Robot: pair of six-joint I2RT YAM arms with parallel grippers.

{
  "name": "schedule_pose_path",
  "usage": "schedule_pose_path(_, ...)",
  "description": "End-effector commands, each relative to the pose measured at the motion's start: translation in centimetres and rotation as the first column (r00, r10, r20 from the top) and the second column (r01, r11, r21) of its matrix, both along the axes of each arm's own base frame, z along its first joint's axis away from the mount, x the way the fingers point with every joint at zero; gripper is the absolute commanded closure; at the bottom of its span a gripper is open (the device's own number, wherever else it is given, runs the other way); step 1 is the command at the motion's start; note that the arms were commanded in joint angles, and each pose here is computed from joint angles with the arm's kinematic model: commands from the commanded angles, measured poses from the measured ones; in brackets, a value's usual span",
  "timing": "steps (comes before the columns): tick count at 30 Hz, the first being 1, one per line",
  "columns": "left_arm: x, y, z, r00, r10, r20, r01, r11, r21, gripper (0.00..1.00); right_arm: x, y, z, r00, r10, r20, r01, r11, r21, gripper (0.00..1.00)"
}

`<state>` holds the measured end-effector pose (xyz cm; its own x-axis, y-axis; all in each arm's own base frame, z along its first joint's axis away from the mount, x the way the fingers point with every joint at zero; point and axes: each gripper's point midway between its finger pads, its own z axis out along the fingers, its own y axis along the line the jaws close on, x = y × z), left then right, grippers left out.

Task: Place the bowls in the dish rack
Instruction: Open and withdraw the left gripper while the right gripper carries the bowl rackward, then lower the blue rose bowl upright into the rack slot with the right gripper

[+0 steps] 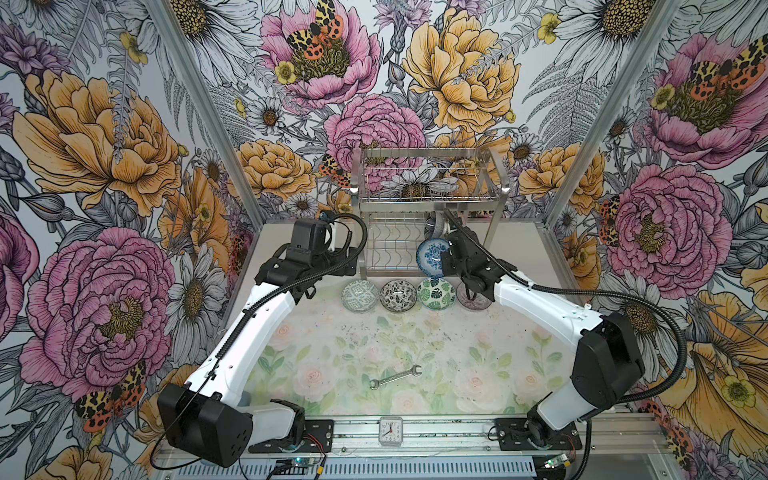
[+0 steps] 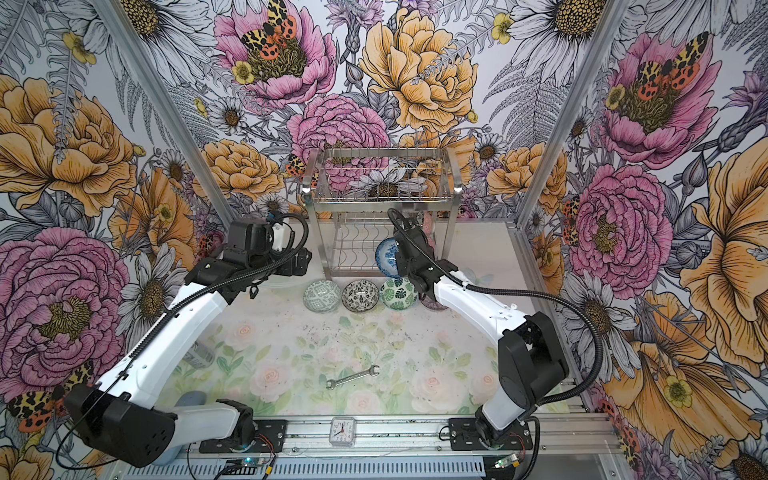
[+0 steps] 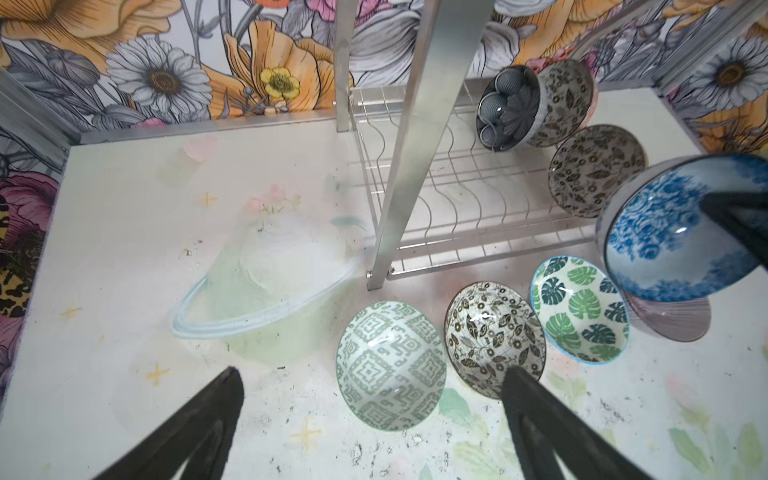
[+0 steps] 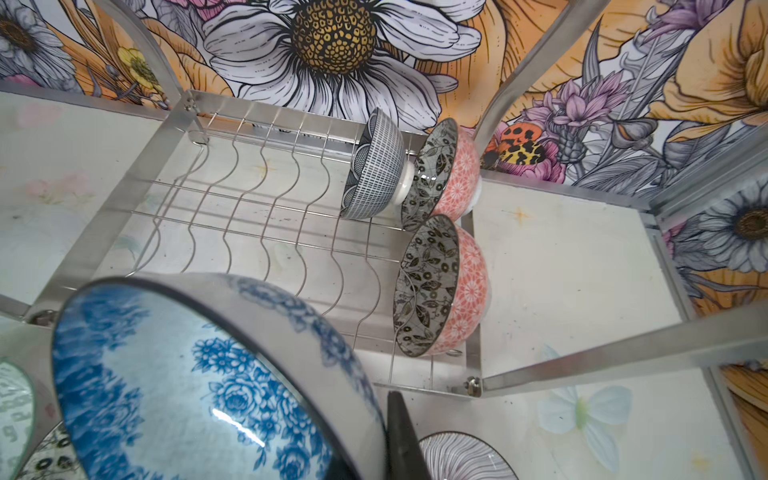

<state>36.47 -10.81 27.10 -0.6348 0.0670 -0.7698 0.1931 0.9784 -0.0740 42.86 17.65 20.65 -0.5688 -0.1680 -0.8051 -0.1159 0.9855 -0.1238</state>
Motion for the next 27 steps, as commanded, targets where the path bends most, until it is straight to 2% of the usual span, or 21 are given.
schedule_pose_path(1,0.2,1.6,0.0,0.999,0.035,0.039,-0.035,0.999,-0.001,0.01,1.2,-0.5,1.9,0.997,-0.048,0.067,0.053,0.996,-0.074,1.0)
schedule_pose_path(10,0.5,2.7,-1.5,0.999,0.05,0.014,-0.05,0.998,-0.047,0.01,2.1,-1.6,1.5,0.991,-0.109,0.081,0.125,0.965,-0.229,1.0)
schedule_pose_path(17,0.7,3.1,-1.7,0.998,0.061,0.011,-0.06,0.996,-0.064,0.01,3.2,-2.5,1.2,0.98,-0.162,0.114,0.194,0.901,-0.389,1.0)
schedule_pose_path(27,0.7,3.2,-1.4,0.998,0.06,0.013,-0.058,0.994,-0.087,0.01,5.9,-1.7,1.1,0.975,-0.173,0.138,0.22,0.824,-0.522,1.0)
